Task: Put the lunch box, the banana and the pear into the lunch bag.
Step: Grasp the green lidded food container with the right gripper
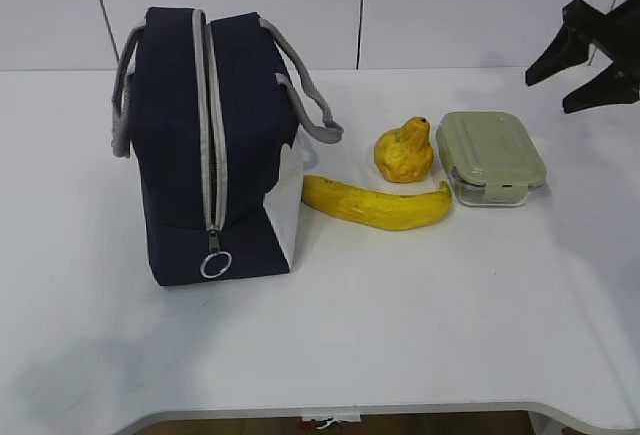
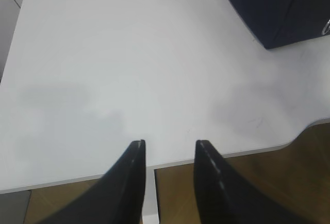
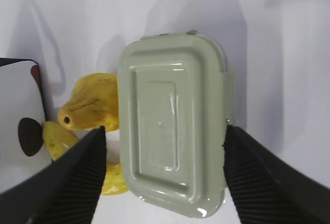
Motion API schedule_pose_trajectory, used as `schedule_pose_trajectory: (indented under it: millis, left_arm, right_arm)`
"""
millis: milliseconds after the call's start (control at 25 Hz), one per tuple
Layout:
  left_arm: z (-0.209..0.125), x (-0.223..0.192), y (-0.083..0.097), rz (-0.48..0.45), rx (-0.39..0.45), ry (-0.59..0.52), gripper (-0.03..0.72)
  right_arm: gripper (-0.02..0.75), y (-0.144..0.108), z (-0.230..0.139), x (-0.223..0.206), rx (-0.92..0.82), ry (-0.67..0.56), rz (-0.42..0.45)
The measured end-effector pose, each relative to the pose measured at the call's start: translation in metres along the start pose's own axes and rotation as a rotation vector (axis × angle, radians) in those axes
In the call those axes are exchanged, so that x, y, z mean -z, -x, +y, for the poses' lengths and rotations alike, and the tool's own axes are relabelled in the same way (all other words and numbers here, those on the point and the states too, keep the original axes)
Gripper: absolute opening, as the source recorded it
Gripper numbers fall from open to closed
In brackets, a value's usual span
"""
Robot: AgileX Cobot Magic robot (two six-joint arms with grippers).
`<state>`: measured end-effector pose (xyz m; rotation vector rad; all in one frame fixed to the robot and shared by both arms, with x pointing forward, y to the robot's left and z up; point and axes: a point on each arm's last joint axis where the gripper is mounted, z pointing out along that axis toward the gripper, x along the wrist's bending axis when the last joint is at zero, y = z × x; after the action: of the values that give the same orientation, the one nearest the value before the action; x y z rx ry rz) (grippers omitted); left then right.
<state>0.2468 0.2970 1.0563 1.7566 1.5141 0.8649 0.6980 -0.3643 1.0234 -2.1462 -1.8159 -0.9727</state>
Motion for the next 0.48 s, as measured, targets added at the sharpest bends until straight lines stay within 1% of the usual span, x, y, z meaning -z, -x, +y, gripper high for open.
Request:
schedule_pose_trajectory:
  millis: [200,480]
  left_arm:
    - [0.0,0.0,0.0,0.0,0.0,0.0,0.244]
    - [0.0,0.0,0.0,0.0,0.0,0.0,0.244]
  right_arm:
    - [0.559,0.014,-0.001,-0.019,-0.006,-0.041,-0.004]
    - [0.557,0.019,-0.002,-0.025,-0.004,-0.054,-0.004]
